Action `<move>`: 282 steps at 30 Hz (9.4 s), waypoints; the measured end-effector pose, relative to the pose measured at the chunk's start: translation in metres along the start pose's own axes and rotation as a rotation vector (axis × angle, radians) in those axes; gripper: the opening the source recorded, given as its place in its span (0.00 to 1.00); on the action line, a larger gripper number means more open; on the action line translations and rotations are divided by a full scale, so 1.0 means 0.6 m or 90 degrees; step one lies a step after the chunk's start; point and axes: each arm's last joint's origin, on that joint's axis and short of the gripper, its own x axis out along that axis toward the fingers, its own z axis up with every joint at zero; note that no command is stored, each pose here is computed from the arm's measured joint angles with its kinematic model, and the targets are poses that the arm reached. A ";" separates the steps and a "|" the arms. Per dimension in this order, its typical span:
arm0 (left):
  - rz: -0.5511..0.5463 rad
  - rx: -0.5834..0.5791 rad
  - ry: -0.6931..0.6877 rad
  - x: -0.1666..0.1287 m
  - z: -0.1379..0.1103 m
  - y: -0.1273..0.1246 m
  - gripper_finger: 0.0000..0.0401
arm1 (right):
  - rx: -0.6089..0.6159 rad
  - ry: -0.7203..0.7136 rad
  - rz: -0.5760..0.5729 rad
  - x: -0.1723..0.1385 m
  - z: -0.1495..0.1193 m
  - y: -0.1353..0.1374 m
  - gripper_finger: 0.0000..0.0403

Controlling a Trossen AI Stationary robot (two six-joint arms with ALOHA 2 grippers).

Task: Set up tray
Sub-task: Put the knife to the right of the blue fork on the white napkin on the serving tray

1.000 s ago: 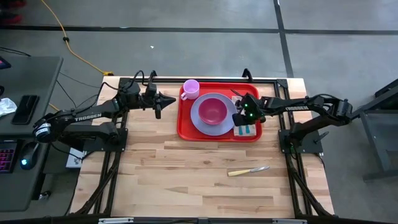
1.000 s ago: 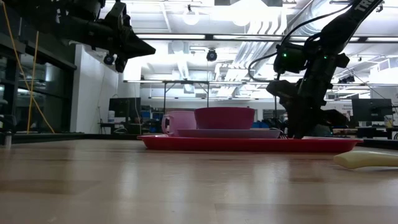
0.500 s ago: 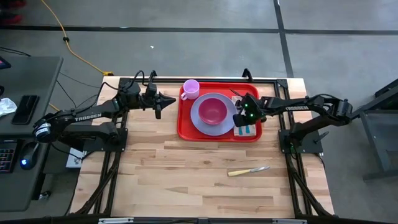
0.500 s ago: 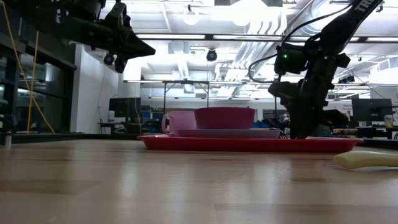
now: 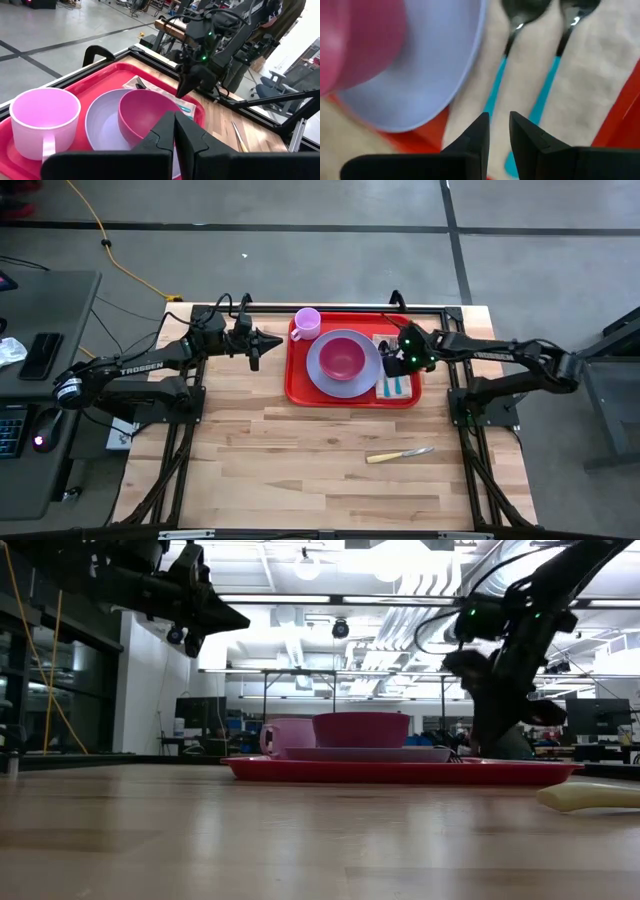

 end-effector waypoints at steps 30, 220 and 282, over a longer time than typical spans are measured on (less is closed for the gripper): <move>-0.057 -0.109 0.055 0.000 -0.009 -0.003 0.10 | -0.136 0.131 0.214 -0.132 -0.232 0.068 0.07; -0.229 0.155 0.473 0.493 -0.266 -0.397 0.58 | -0.373 -0.564 0.454 -0.291 -0.320 0.113 0.04; -0.113 0.119 0.575 0.488 -0.327 -0.375 0.29 | -0.345 -0.554 0.461 -0.290 -0.319 0.113 0.04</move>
